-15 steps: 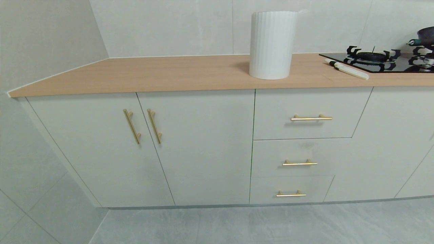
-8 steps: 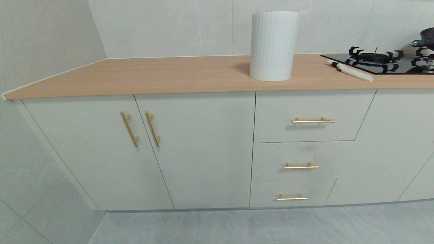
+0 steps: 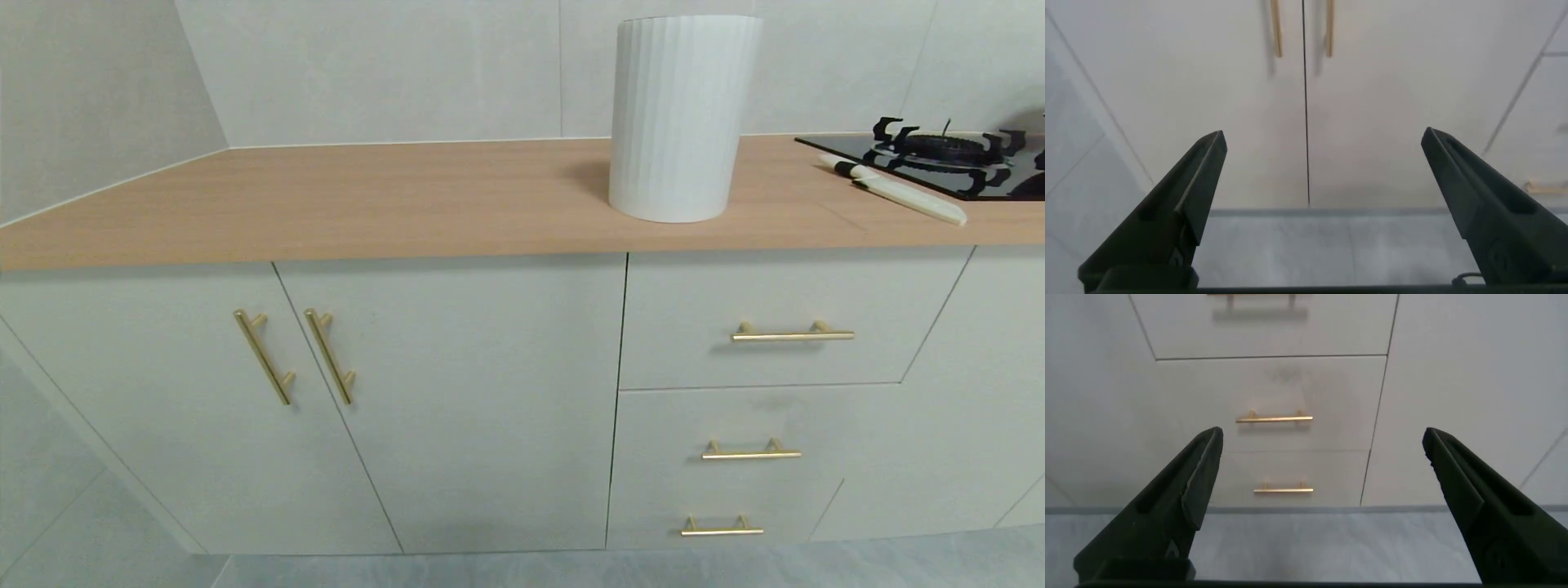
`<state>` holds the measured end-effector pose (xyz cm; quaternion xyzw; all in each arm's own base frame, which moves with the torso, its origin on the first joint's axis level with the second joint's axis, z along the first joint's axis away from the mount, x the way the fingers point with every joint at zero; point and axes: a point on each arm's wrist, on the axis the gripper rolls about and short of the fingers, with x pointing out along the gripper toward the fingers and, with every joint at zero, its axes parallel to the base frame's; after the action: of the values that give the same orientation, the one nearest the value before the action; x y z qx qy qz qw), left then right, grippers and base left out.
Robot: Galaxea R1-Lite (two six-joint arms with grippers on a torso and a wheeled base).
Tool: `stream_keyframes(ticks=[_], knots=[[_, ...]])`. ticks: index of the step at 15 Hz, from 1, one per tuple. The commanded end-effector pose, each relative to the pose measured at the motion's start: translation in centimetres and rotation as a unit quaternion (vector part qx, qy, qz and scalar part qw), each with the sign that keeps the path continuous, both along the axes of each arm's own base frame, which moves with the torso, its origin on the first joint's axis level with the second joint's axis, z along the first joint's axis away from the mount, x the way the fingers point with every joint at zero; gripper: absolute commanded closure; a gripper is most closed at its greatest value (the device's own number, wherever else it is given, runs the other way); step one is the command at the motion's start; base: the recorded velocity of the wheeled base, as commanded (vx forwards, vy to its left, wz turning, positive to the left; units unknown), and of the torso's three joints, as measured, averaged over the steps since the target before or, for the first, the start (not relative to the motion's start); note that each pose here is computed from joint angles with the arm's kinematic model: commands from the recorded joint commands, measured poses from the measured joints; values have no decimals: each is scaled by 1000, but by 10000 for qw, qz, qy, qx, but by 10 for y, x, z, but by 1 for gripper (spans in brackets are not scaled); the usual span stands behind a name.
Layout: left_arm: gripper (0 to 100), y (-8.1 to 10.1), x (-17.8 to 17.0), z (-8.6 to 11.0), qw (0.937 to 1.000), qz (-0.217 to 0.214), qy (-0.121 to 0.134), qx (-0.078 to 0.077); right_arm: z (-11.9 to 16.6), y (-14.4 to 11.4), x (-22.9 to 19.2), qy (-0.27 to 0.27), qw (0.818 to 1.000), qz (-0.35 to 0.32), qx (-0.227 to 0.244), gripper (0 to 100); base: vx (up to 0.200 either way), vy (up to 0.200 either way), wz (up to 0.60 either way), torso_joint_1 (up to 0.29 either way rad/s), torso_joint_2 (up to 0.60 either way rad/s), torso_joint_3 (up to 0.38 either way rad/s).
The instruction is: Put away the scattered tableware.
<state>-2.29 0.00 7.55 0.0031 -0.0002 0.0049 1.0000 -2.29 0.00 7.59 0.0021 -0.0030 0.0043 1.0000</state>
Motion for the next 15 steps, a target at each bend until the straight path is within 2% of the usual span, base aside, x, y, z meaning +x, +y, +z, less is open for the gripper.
stream_keyframes(ticks=[1, 5, 14, 15], knots=[[0, 0, 0, 0, 10000, 5, 2, 0, 0, 0, 0, 14, 10000, 3, 2, 0, 200, 0, 0, 2, 2, 7], [0, 0, 0, 0, 10000, 5, 2, 0, 0, 0, 0, 7, 10000, 3, 2, 0, 200, 0, 0, 4, 4, 2], [0, 0, 0, 0, 10000, 5, -5, 8, 0, 0, 0, 14, 10000, 3, 2, 0, 0, 0, 0, 0, 0, 0], [0, 0, 0, 0, 10000, 5, -5, 8, 0, 0, 0, 14, 10000, 3, 2, 0, 0, -200, 0, 7, 2, 2]])
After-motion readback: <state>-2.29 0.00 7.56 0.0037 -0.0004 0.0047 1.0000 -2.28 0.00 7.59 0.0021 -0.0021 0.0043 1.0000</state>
